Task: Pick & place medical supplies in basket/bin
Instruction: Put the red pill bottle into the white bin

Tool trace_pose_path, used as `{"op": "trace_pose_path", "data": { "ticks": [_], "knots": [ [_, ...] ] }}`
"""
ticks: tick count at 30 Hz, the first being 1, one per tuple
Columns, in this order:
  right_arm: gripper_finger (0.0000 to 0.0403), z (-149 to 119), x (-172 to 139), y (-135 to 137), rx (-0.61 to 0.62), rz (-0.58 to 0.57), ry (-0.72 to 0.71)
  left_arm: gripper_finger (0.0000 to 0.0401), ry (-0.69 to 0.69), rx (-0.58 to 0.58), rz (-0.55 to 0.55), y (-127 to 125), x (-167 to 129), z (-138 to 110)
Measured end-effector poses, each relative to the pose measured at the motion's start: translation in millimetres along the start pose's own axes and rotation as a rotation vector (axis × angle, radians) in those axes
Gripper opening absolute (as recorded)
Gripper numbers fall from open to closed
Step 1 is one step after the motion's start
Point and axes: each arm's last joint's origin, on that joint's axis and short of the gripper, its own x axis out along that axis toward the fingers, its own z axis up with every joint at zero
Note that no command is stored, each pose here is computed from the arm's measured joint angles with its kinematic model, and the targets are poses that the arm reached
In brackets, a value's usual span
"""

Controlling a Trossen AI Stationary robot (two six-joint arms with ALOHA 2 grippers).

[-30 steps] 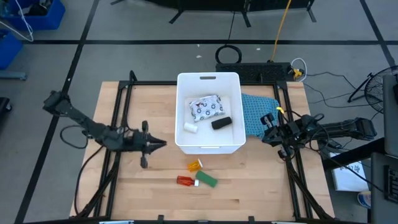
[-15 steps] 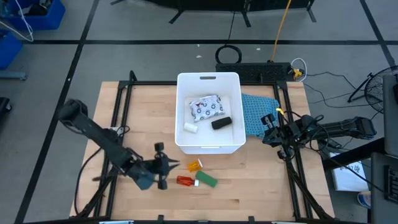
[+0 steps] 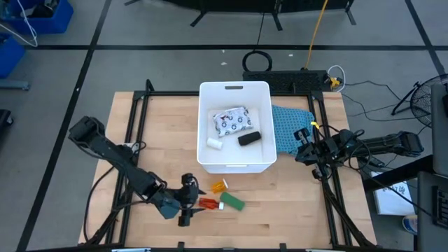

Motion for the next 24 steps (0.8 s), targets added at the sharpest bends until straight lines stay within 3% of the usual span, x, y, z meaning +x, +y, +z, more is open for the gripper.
{"op": "trace_pose_path", "data": {
  "ticks": [7, 17, 24],
  "knots": [
    [0.0000, 0, 0, 0, 0.001, 0.000, 0.003, 0.0283, 0.017, -0.058, -0.021, -2, 4, -2],
    [0.0000, -1, 0, 0, 0.010, -0.001, 0.006, 0.0261, 0.129, -0.003, -0.015, -9, 36, -30],
    [0.0000, -1, 0, 0, 0.007, -0.001, 0.006, 0.0296, 0.190, -0.018, 0.018, -3, 56, -43]
  ]
}}
